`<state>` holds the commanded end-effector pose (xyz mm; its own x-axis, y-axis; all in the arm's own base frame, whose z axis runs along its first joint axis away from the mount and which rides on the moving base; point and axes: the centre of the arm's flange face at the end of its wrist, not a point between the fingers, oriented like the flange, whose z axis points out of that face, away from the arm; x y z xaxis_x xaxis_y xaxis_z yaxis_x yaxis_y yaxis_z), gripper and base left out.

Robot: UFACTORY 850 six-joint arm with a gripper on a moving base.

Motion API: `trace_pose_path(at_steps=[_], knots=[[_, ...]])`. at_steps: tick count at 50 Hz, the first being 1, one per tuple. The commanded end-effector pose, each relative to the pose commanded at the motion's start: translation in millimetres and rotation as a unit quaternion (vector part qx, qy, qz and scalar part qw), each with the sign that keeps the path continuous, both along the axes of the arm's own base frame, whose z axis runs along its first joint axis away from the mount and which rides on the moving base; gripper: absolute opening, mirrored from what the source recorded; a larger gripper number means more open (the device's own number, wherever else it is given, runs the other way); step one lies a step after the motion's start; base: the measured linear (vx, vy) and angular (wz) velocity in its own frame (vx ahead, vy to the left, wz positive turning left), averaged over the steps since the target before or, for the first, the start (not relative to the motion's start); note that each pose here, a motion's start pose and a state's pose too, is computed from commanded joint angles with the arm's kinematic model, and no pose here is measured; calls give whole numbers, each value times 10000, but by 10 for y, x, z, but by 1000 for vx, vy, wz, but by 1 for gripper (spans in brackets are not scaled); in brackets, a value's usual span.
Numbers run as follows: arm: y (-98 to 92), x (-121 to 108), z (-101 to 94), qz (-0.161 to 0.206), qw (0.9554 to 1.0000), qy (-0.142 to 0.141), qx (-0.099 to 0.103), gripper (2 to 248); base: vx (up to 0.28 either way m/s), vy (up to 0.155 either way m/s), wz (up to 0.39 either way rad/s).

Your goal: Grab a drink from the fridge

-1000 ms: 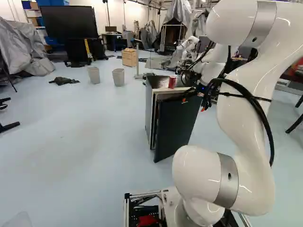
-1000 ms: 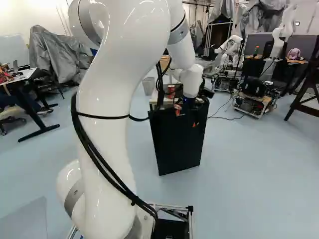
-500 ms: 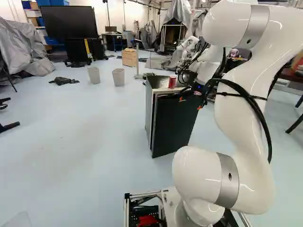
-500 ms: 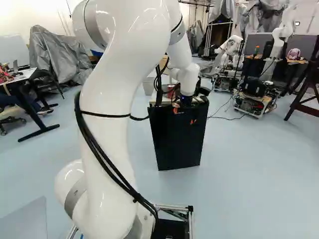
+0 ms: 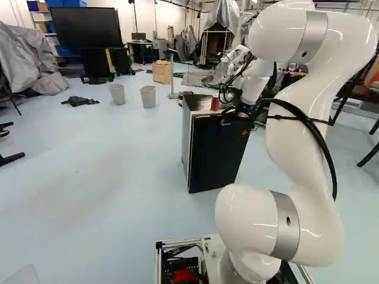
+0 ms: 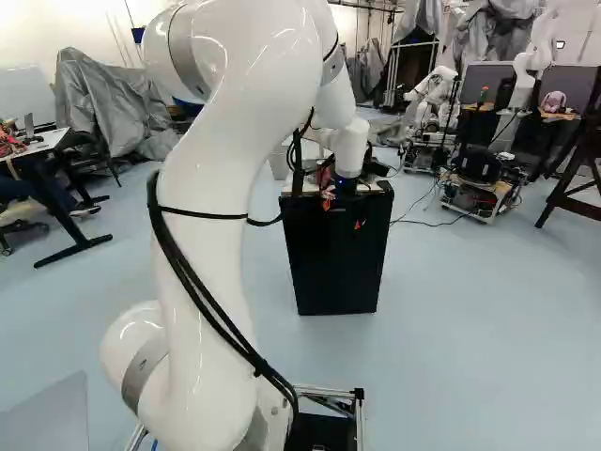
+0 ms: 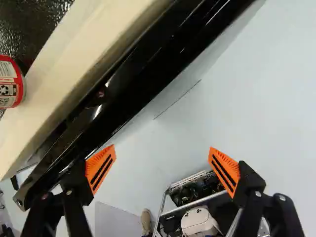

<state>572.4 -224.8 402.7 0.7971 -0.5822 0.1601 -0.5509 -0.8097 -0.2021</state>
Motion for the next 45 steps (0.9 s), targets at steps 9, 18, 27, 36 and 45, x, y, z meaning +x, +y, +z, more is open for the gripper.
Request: trace_pose_path(at_steps=[9,18,27,36,45], knots=[[49,88,-1,64,10000,-29,-12,247,0,0,0],[95,173,-2,123,9999,-59,-24,247,0,0,0],[113,205,-3,146,9999,-70,-28,247,0,0,0],[130,148,-2,142,9999,-42,-17,247,0,0,0],[170,8,1,131,9999,24,10,247,0,0,0]])
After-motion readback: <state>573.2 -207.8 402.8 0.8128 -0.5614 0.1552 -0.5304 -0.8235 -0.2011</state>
